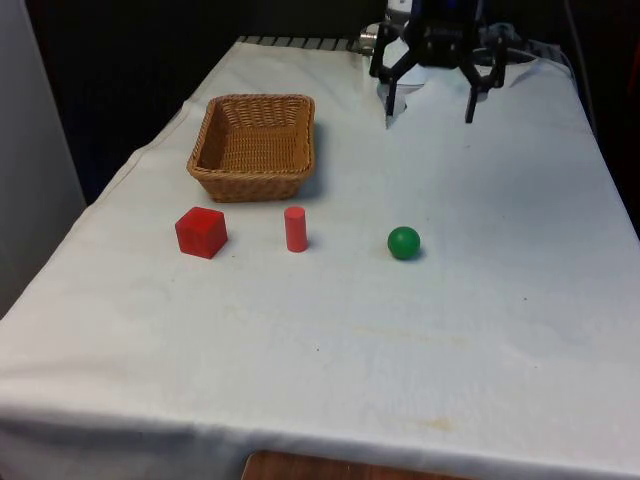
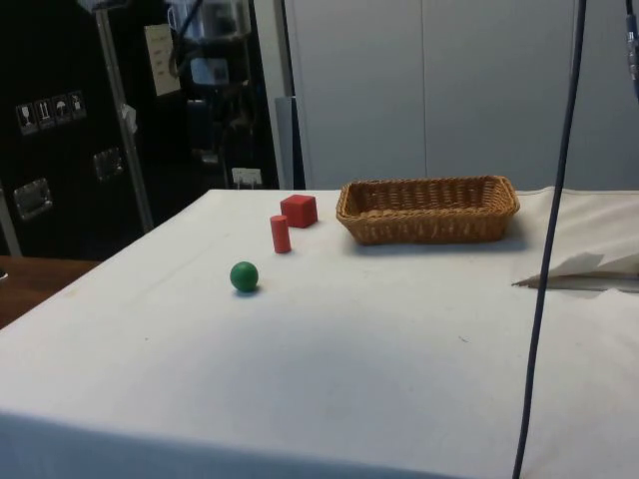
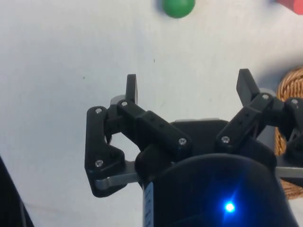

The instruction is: Pick up the object to the left of the cylinder and place it into the basket.

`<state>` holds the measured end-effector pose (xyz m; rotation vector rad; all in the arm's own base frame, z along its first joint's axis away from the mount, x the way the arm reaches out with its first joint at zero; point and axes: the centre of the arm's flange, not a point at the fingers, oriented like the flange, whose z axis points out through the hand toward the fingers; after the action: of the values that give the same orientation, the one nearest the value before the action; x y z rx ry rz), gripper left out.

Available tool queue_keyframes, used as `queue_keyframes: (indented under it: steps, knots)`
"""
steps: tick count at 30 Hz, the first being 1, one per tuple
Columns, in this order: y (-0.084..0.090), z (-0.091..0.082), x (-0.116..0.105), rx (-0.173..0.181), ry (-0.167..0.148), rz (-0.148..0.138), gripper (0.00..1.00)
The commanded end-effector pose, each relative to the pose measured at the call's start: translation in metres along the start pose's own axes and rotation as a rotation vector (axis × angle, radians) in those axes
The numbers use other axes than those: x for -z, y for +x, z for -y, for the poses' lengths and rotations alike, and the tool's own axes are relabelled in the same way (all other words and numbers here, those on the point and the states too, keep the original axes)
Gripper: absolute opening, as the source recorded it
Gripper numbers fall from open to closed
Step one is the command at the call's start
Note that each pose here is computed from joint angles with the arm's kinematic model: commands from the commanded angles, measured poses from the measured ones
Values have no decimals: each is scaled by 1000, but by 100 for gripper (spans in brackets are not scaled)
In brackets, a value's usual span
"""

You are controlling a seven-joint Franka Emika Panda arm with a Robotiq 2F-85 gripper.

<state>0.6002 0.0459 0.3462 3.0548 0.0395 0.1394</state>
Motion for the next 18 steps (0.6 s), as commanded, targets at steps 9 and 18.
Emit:
queue_keyframes:
  steps: [9,18]
  knots:
    - [-3,-12,-26,11,9,-35,100]
    - [-5,-23,-53,26,-10,-61,100]
